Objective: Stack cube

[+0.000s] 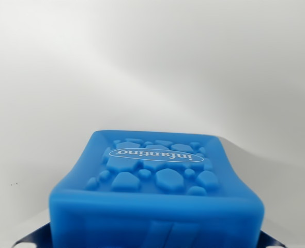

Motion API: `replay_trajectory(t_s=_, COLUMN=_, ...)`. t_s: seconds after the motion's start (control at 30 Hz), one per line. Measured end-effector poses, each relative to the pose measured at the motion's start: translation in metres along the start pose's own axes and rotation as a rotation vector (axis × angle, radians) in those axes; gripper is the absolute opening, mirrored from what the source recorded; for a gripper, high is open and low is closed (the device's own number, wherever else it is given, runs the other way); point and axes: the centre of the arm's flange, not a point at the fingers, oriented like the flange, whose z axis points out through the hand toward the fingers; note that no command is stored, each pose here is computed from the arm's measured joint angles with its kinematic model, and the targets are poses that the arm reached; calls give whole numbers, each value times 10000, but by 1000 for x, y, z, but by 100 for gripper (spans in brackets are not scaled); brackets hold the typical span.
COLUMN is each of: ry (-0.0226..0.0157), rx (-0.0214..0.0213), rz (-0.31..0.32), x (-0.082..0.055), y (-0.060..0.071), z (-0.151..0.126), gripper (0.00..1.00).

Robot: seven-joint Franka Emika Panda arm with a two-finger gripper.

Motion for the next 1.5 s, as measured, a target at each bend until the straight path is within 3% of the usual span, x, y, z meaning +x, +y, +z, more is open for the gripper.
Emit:
replay_trajectory(t_s=0.33, ry=-1, rx=0, rz=0, x=0, y=0, z=0, gripper=0)
replay_trajectory(t_s=0.53, ry=25, rx=-2, rz=0, x=1, y=0, z=-6, gripper=0)
replay_trajectory(t_s=1.4, ry=76, rx=-24, rz=-3, x=1, y=0, z=-71, gripper=0)
replay_trajectory(t_s=1.5, ry=106, rx=-26, rz=74, x=1, y=-1, z=-77, gripper=0)
